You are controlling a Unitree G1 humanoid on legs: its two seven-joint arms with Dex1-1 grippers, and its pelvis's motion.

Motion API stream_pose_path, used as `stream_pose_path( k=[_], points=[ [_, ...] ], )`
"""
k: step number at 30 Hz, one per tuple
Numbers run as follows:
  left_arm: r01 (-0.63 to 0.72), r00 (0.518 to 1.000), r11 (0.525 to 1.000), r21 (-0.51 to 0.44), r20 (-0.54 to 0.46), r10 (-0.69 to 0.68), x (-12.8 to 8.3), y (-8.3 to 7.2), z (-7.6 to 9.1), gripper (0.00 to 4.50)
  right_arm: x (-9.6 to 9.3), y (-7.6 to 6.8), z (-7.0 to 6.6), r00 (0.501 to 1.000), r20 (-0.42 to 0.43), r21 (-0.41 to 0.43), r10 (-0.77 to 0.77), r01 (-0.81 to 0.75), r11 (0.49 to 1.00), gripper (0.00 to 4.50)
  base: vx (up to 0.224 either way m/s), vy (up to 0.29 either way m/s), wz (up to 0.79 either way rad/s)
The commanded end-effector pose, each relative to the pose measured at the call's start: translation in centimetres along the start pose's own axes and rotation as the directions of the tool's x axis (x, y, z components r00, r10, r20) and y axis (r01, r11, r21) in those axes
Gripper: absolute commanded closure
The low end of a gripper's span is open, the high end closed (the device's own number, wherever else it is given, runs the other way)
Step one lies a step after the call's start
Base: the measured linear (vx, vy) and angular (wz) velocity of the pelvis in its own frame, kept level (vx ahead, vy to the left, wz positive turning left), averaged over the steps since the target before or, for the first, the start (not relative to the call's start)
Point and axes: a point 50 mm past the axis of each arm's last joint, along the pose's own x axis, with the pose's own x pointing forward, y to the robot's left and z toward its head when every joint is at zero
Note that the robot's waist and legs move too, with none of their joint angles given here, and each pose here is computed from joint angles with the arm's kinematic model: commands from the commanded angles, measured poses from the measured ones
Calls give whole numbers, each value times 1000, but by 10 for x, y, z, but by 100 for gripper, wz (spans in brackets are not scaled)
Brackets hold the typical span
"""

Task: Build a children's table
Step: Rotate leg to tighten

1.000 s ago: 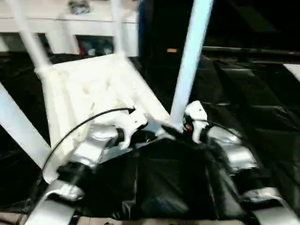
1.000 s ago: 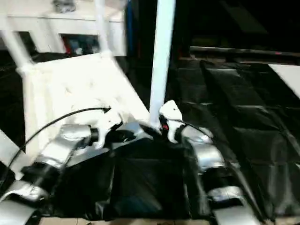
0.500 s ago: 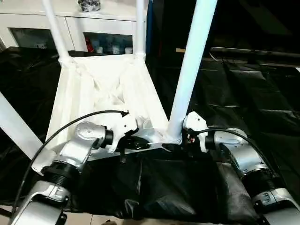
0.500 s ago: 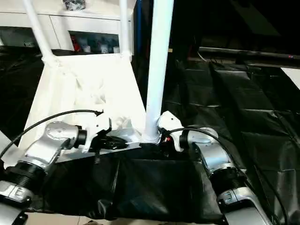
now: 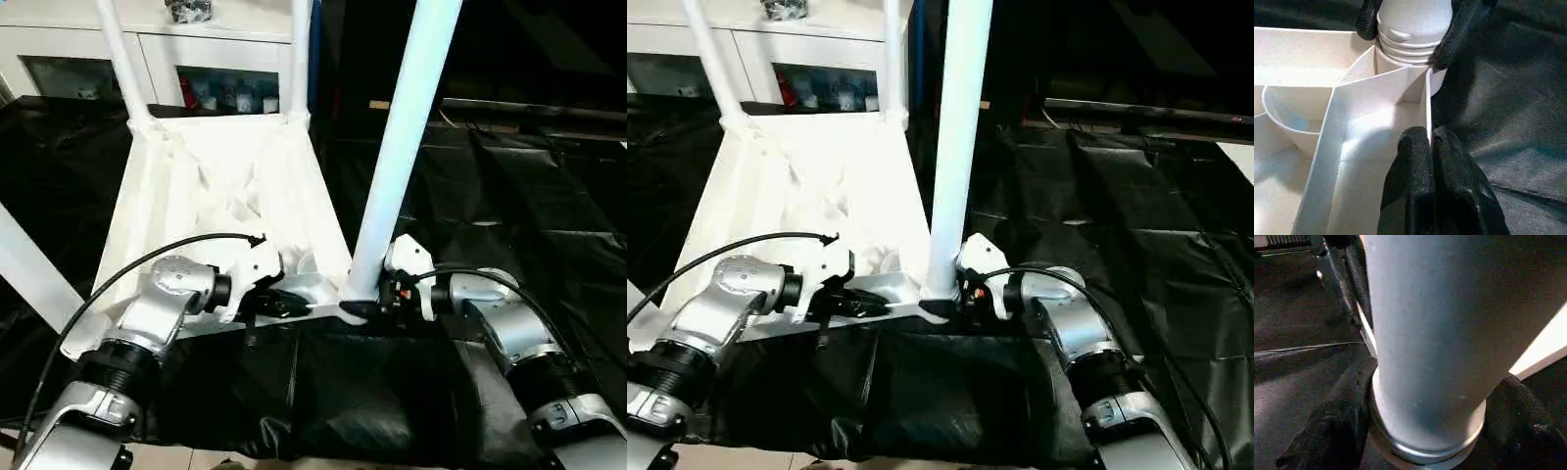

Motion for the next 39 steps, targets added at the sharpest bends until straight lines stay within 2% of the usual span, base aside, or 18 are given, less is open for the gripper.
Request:
stream_pose_path(
  k=[1,4,8,9,11,12,15,18,22,24,27,28,29,32,34,35,37,39],
  points=[
    [19,999,998,62,49,-22,4,-1,16,450,5,8,-1,998,-2,3,65,-65,998,177,0,0,0],
    [-7,999,999,48,50,4,7,0,16,450,7,9,-1,998,18,24,56,-57,998,177,0,0,0],
    [-130,991,991,26,46,128,20,7,18,450,16,7,0,996,81,95,-44,37,995,177,0,0,0],
    [-212,976,977,2,58,212,32,12,23,450,26,3,-1,983,87,135,-159,146,980,177,0,0,0],
    [-230,971,973,-5,62,229,35,13,24,450,28,1,-1,978,86,145,-188,175,974,178,0,0,0],
    [-311,945,949,-58,85,315,55,14,33,450,45,-4,-1,931,75,221,-358,335,916,178,0,0,0],
    [-311,945,949,-58,85,315,55,14,33,450,45,-4,-1,931,75,221,-358,335,916,178,0,0,0],
    [-337,935,939,-72,87,343,78,9,44,450,73,3,11,886,90,276,-455,417,866,178,0,0,0],
    [-328,939,943,-54,86,332,84,6,49,450,85,9,20,879,109,275,-464,422,864,178,0,0,0],
    [-296,950,955,-35,96,298,80,3,47,450,83,9,21,886,140,307,-441,385,871,108,0,0,0],
    [-262,959,965,-17,105,262,74,1,45,450,77,6,20,889,154,317,-431,369,874,98,0,0,0],
    [-233,967,972,-8,105,233,69,0,42,450,70,4,19,898,155,294,-412,356,887,71,0,0,0],
    [-233,967,972,-8,105,233,69,0,42,450,70,4,19,898,155,294,-412,356,887,62,0,0,0],
    [-178,978,984,11,109,175,59,-3,38,450,58,1,17,917,146,237,-371,331,913,38,0,0,0],
    [-123,988,992,35,103,119,49,-5,34,450,44,2,13,954,120,145,-275,257,955,16,0,0,0],
    [-120,988,992,36,102,116,48,-5,34,450,43,2,12,956,119,141,-269,252,957,16,0,0,0],
    [-42,996,997,66,82,36,34,-8,28,450,23,5,8,987,81,57,-141,137,989,16,0,0,0],
    [-17,997,997,73,72,12,29,-9,27,450,18,5,7,992,74,47,-106,103,994,16,0,0,0]
  ],
)
